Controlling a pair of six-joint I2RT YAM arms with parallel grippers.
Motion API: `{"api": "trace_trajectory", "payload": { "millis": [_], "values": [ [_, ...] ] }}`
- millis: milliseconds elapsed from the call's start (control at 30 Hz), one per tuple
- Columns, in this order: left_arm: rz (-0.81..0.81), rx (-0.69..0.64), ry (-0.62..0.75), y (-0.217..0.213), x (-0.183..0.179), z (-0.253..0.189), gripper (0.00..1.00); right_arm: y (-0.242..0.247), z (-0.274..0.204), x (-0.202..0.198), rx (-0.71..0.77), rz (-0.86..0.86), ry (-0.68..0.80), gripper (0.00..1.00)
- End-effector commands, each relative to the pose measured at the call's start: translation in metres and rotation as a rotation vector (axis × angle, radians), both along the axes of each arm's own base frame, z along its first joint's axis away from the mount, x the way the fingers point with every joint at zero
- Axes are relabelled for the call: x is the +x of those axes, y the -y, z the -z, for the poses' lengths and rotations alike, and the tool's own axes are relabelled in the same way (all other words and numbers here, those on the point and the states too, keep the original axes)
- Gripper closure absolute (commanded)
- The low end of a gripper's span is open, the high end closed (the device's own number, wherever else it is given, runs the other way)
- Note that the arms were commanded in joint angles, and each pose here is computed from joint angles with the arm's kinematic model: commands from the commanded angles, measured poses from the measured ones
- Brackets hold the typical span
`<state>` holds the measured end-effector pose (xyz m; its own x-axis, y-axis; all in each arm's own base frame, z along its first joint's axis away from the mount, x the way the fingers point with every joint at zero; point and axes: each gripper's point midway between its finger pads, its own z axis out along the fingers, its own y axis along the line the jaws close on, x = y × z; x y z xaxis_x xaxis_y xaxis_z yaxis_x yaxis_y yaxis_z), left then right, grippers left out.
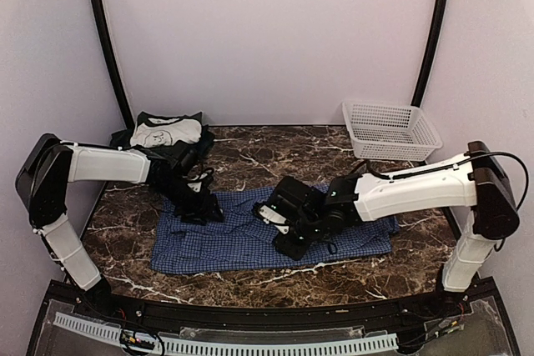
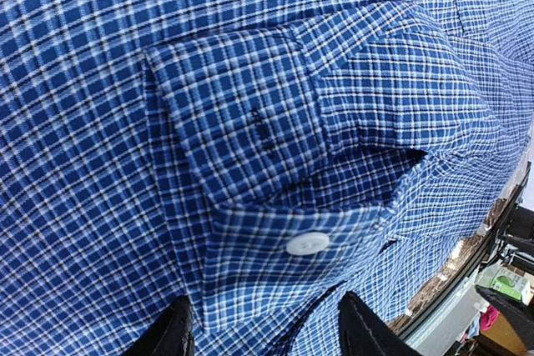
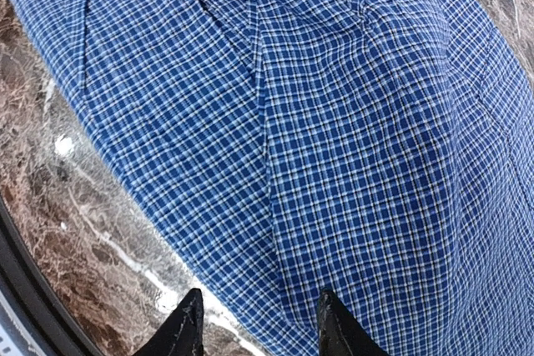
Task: Fold and stack the mixed laundry pile
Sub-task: Smooth out the rectangle-folded shirt at the center of the board.
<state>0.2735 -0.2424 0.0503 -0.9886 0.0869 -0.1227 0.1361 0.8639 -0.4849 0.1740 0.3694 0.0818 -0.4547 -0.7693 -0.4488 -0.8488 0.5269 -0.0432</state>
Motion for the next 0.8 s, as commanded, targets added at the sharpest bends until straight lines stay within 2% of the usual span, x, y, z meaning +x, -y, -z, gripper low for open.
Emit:
{"api": "trace_trajectory", "payload": {
  "millis": [0,367,467,633,700,767],
  "values": [
    [-0.017,-0.004,-0.014,-0.007,-0.005,-0.004,0.42,-0.005,0.005,0.011,-0.081,0.006,0.089,0.58],
    [-0.015,-0.013,-0.022,-0.007,-0.005,-0.003,0.41,0.003,0.030,0.019,-0.235,-0.003,0.152,0.60],
    [-0.018,-0.007,-0.034,-0.008,-0.007,0.003,0.39,0.006,0.032,0.020,-0.258,-0.003,0.166,0.68],
    [-0.029,0.000,-0.036,-0.009,-0.007,0.010,0.41,0.007,0.030,0.020,-0.266,-0.004,0.179,0.90],
    [-0.029,-0.015,-0.030,-0.006,-0.004,0.009,0.45,0.007,0.028,0.020,-0.267,-0.001,0.180,1.00],
    [-0.025,-0.031,-0.026,-0.003,-0.003,0.006,0.51,0.008,0.024,0.020,-0.261,0.008,0.186,1.00]
  ]
}}
